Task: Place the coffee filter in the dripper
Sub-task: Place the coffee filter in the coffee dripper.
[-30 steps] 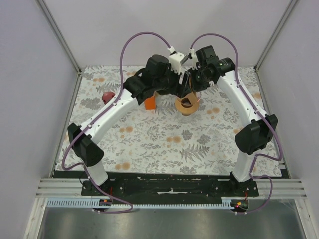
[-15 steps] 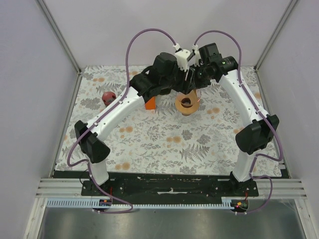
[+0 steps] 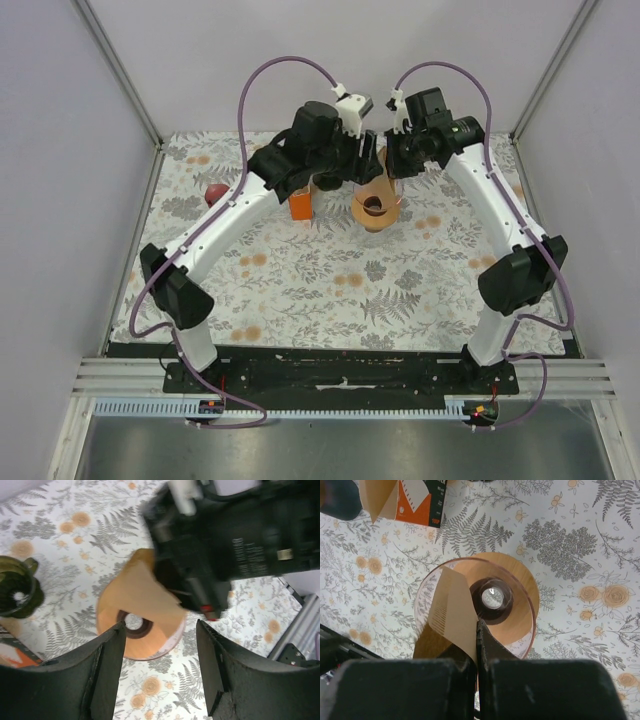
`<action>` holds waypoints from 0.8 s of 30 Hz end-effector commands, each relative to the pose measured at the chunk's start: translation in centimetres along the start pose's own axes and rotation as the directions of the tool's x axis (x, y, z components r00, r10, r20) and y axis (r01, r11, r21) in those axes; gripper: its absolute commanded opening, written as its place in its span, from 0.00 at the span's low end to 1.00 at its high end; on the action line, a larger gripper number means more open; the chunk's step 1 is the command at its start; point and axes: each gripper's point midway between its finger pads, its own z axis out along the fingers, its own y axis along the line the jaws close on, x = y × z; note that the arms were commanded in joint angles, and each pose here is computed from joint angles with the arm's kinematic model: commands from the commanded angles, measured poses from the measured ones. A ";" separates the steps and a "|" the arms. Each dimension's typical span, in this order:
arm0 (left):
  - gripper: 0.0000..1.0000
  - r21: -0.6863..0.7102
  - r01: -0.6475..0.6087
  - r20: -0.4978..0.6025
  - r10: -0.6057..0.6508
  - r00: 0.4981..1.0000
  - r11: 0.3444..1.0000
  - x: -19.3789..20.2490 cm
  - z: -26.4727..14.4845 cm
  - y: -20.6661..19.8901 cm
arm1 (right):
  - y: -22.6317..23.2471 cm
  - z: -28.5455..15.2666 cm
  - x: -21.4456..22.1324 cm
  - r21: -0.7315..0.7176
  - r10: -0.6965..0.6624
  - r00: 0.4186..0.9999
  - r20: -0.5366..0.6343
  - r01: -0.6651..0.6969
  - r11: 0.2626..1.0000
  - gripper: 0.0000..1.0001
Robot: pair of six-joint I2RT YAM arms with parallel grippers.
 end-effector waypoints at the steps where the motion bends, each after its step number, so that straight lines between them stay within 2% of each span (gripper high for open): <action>1: 0.64 -0.010 -0.055 0.162 0.056 0.985 0.998 -3.6 -3.5 1.6 | 1.4 -3.6 -0.4 -0.061 0.002 0.999 0.050 0.001 0.998 0.00; 5: 0.64 0.048 -0.062 0.212 0.051 0.976 0.997 -4.3 -4.1 0.6 | 1.3 -3.3 -0.1 -0.062 0.006 0.999 0.038 -0.003 0.998 0.00; 10: 0.64 0.056 -0.053 0.254 0.037 0.966 0.997 -5.3 -3.2 0.3 | 1.5 -3.3 -0.2 -0.074 0.012 0.999 0.044 -0.009 0.997 0.00; 17: 0.66 -0.034 -0.040 0.212 0.046 0.976 0.999 -4.2 -0.9 0.7 | 1.7 -3.5 -0.4 -0.080 0.022 0.998 0.052 -0.018 0.997 0.00; 24: 0.71 -0.059 -0.089 0.178 0.098 0.979 0.994 -3.3 -0.3 -0.2 | 1.8 -3.3 -0.6 -0.085 0.027 0.998 0.052 -0.023 0.996 0.00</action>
